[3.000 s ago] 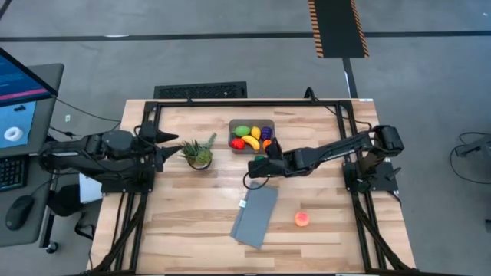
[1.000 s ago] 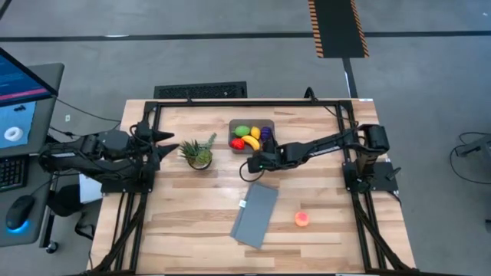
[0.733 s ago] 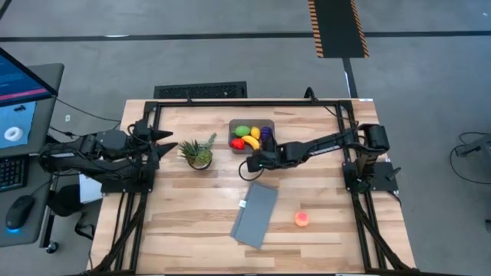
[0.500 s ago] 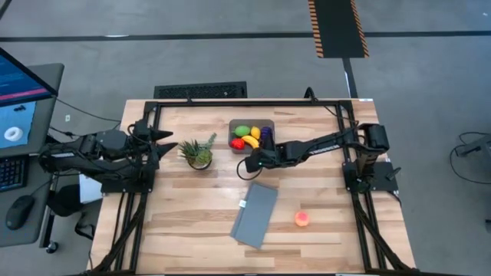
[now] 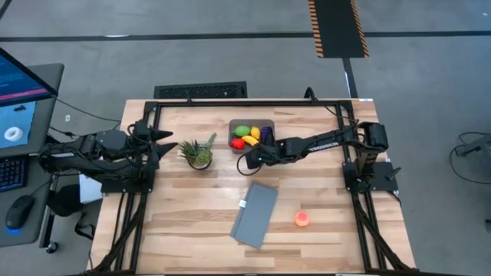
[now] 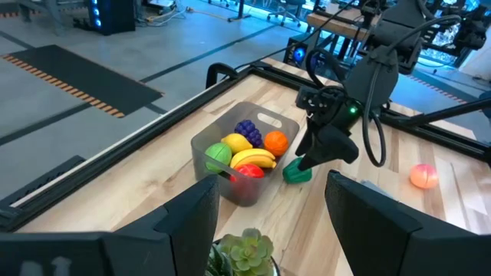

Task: Pick and placing Produce into tupperware
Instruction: Put the bell pepper into the black bin

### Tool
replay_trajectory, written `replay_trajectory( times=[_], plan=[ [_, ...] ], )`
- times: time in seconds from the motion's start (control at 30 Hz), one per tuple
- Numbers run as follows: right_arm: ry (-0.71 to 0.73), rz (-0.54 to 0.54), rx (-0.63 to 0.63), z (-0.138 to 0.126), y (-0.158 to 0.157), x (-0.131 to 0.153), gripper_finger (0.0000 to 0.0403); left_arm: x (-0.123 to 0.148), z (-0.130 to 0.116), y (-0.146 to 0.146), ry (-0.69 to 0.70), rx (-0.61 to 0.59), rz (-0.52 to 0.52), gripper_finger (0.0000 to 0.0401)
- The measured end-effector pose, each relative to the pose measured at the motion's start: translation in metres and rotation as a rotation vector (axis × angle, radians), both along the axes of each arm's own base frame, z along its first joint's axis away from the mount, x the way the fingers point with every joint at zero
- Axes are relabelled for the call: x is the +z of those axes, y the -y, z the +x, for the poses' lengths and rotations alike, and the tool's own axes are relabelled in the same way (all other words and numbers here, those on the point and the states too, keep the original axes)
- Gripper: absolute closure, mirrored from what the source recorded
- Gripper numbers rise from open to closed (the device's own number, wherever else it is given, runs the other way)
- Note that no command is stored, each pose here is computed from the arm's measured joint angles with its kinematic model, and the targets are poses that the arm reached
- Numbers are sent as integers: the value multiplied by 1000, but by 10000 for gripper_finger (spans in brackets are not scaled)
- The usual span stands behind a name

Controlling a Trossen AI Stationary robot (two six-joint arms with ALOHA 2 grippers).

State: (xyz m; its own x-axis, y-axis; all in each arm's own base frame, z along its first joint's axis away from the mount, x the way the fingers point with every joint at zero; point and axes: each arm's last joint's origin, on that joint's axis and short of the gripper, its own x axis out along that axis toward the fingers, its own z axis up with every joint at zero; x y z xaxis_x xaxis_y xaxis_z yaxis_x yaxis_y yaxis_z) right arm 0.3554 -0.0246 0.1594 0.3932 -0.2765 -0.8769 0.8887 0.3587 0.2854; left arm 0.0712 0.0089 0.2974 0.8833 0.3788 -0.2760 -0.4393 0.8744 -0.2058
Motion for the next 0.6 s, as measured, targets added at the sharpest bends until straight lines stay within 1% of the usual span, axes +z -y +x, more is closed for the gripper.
replay_trajectory(
  times=[0.6],
  plan=[
    [2, 17, 12, 0, 2, 0, 97, 0, 0, 0, 1, 1, -2, 174]
  ],
)
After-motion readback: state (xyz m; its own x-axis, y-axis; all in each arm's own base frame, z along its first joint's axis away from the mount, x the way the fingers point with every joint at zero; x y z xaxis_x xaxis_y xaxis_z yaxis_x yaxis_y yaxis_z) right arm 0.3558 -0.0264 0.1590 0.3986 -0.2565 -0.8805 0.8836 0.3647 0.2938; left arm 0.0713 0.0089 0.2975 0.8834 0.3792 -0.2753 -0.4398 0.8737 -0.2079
